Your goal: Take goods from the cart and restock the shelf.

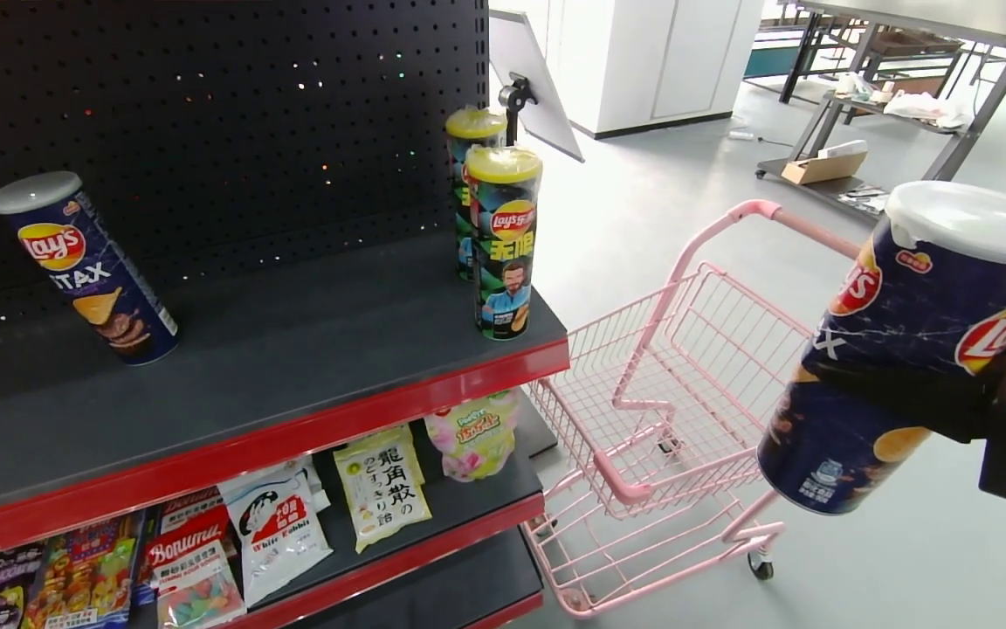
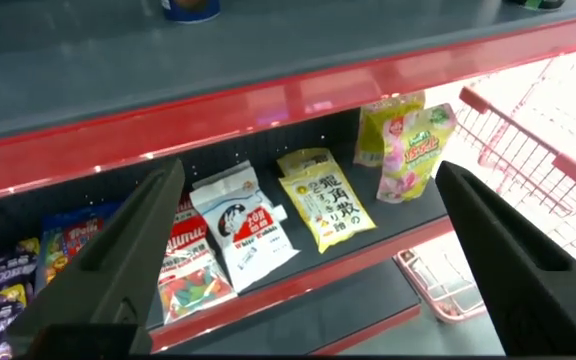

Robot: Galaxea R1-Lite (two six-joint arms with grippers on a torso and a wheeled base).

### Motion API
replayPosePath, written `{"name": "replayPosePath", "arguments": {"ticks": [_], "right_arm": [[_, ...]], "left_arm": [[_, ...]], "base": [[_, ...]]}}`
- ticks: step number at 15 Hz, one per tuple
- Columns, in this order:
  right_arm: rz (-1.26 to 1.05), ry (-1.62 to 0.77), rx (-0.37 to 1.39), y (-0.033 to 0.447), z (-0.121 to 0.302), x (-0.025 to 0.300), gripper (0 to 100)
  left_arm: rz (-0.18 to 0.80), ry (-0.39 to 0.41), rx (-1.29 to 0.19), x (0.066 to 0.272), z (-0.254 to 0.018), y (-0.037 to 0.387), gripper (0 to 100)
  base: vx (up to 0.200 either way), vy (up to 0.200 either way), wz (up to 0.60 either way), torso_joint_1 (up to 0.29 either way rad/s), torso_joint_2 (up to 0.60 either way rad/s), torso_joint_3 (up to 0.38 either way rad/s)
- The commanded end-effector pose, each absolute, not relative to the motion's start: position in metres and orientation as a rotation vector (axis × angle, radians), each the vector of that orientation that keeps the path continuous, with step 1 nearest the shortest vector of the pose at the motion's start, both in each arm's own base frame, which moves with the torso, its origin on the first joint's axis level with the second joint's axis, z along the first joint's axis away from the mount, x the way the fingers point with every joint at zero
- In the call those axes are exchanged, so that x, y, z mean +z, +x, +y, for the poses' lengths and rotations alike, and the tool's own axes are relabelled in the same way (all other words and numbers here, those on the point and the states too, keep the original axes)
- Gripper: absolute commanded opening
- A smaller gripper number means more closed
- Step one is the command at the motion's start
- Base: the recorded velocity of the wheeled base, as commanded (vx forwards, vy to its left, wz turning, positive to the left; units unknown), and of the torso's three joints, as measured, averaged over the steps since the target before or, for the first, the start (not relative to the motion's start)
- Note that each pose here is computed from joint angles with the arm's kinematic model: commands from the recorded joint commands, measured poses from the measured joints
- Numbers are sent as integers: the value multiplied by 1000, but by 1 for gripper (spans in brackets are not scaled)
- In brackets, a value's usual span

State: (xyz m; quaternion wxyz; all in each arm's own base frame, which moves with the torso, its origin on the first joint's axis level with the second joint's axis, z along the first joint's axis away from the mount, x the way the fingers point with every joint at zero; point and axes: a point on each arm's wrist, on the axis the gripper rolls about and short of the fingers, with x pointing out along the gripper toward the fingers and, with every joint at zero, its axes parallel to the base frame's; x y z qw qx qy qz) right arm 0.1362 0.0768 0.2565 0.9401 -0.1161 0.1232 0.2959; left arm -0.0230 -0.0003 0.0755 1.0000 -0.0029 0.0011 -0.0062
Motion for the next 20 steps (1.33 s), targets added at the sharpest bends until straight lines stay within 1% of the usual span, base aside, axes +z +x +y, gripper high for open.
{"name": "replayPosePath", "arguments": {"ticks": [1, 3, 9, 11, 20], "right_arm": [[245, -243, 596, 135, 76, 257, 0], [239, -261, 584, 134, 75, 257, 0], [243, -264, 569, 130, 72, 253, 0], [247, -271, 569, 129, 71, 251, 0], [237, -283, 573, 128, 72, 248, 0]], "left_arm": [[3, -6, -12, 75, 0, -23, 100], [3, -6, -12, 75, 0, -23, 100], [3, -6, -12, 75, 0, -23, 100], [3, -8, -12, 75, 0, -23, 100], [3, -6, -12, 75, 0, -23, 100]], "base": [[0, 0, 0, 159, -383, -222], [0, 0, 0, 76, -203, -120], [-200, 0, 0, 10, -10, -11], [0, 0, 0, 0, 0, 0], [0, 0, 600, 2, -1, 3]]}}
